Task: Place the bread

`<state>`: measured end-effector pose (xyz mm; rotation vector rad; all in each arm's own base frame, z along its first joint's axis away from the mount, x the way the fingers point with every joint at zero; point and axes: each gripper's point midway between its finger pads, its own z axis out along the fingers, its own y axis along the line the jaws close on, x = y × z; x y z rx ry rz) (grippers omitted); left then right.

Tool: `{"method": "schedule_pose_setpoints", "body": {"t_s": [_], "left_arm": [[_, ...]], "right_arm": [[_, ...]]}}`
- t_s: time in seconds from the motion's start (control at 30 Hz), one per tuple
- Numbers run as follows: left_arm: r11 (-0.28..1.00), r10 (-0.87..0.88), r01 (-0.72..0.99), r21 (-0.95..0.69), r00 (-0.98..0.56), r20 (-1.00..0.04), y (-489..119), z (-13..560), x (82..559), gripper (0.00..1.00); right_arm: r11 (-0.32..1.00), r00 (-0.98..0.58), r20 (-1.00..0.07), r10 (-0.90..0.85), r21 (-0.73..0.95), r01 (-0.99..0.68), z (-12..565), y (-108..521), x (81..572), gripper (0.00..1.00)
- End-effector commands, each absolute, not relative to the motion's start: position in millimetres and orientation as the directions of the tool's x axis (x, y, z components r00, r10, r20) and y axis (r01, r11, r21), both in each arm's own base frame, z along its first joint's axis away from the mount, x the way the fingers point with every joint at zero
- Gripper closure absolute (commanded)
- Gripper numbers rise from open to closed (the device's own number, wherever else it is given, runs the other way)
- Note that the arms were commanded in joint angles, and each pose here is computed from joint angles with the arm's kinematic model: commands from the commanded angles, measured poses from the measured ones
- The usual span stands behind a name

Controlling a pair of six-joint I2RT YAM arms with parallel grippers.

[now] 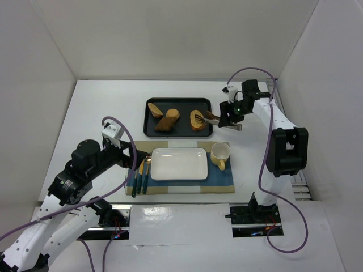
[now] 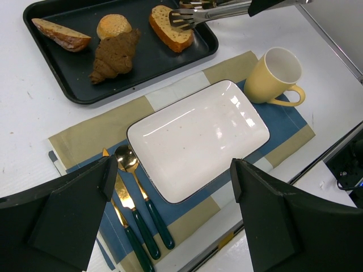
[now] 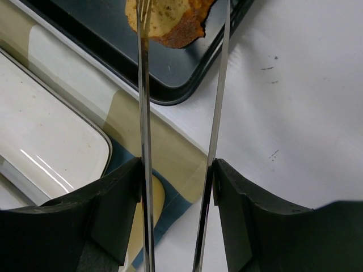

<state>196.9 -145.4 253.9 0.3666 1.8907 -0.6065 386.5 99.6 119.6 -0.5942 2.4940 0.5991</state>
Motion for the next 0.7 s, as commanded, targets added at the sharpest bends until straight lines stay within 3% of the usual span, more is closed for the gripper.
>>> {"method": "schedule_pose_setpoints", "body": {"t_s": [0.0, 0.67], "left_arm": [[0.819, -0.056, 0.519, -0.246, -0.354, -0.933, -146, 264, 199, 0.00], [0.824, -0.057, 0.512, -0.244, -0.353, -0.934, -145, 264, 200, 0.00]], "right_arm": [[0.787, -0.786, -0.559, -0.263, 0.347, -0.510, 133, 107, 389, 0.39], [0.753, -0.834, -0.484, -0.265, 0.436, -0.493, 123, 119, 386, 0.39]]}}
